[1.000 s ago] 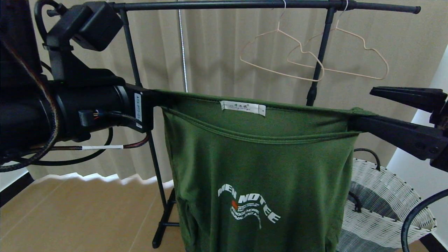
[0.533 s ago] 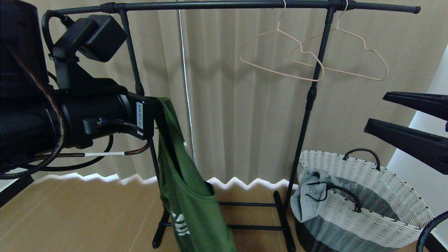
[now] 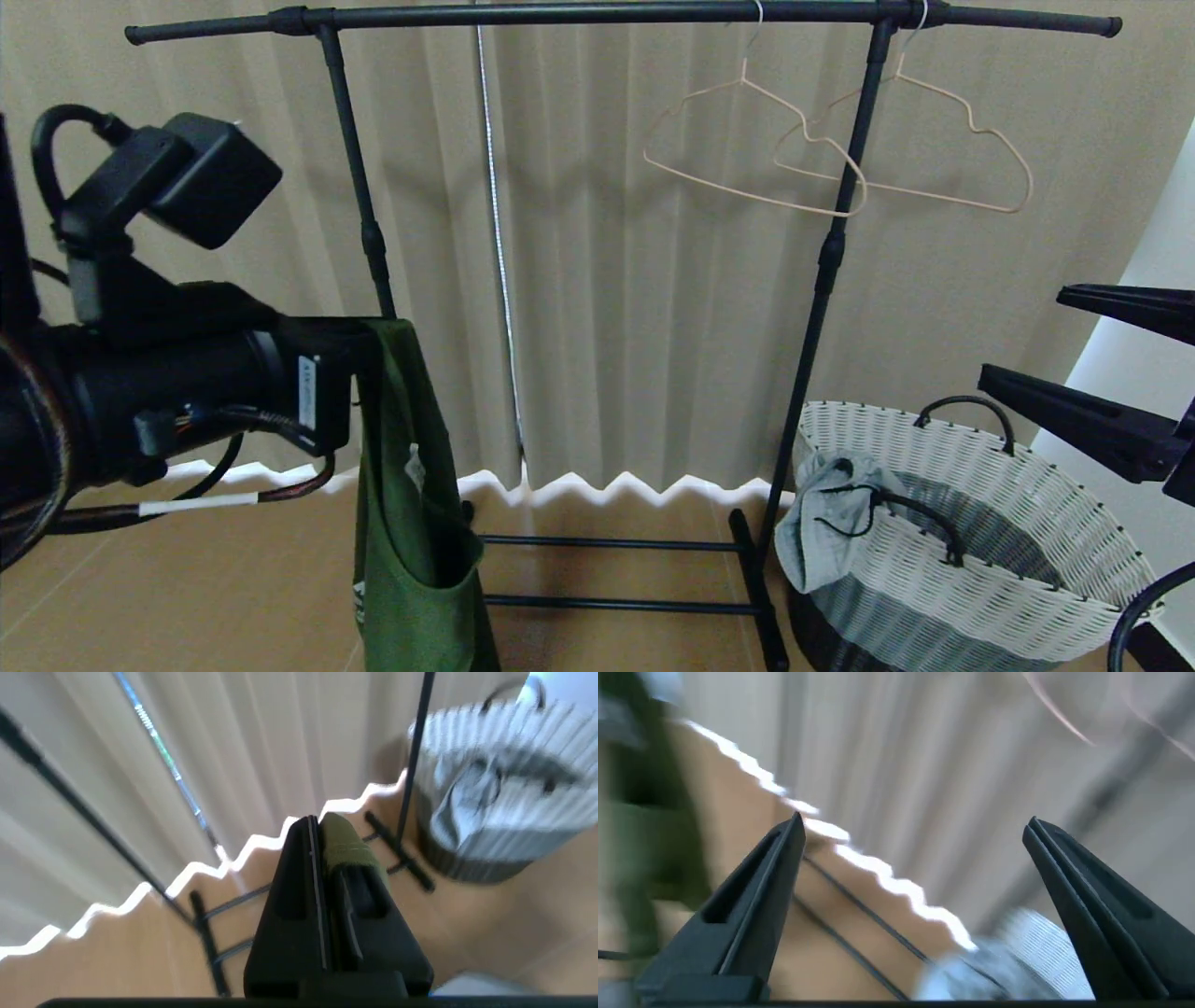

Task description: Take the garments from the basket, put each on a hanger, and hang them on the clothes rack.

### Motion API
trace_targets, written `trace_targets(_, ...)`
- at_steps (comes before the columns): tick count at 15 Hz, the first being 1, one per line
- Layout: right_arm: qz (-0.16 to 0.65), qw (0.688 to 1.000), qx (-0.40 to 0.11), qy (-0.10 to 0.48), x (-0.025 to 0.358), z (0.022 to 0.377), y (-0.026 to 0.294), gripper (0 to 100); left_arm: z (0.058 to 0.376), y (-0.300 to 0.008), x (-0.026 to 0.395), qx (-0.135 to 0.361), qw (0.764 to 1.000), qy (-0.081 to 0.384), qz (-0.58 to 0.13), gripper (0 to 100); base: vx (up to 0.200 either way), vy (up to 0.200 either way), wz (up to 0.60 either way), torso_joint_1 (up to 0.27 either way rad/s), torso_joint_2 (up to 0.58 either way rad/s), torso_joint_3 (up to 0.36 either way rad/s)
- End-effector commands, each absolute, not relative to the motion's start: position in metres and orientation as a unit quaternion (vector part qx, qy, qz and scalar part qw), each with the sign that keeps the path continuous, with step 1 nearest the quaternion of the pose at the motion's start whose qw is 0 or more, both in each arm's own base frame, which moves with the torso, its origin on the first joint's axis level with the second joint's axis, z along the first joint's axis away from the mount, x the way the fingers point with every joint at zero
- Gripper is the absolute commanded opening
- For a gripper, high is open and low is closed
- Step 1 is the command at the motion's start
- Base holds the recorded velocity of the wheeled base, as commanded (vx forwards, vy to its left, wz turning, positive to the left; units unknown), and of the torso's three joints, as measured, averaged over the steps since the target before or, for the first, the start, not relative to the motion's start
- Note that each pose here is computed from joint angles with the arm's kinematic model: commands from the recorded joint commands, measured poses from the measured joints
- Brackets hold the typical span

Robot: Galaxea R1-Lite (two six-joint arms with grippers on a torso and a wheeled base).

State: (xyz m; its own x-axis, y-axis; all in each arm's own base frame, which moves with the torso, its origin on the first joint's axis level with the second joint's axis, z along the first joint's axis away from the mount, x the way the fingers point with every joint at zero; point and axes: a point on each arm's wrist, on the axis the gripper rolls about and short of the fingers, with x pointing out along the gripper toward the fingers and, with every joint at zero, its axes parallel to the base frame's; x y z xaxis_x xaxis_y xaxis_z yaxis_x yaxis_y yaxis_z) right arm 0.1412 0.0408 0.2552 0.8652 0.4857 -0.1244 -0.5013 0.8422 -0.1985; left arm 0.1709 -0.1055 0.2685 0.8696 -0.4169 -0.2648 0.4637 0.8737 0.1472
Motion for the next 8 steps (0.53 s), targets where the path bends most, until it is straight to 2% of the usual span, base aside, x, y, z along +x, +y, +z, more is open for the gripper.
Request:
trace_targets(1, 0.214, 0.968, -0.123, 0.050, 0.143, 0.246, 0.029, 100, 0.267, -0.087, 0.149, 0.106, 0.965, 0.096, -0.219, 0, 0.000, 0.000, 0.00, 0.000, 0.00, 0.000)
trace_targets(5, 0.148, 0.978, -0.138, 0.053, 0.138, 0.240, 0.023, 100, 0.267, -0.072, 0.128, 0.100, 0.969, 0.080, -0.214, 0, 0.000, 0.000, 0.00, 0.000, 0.00, 0.000)
trace_targets(8, 0.143, 0.978, -0.138, 0.059, 0.132, 0.232, 0.021, 100, 0.264, -0.070, 0.124, 0.100, 0.968, 0.080, -0.214, 0, 0.000, 0.000, 0.00, 0.000, 0.00, 0.000)
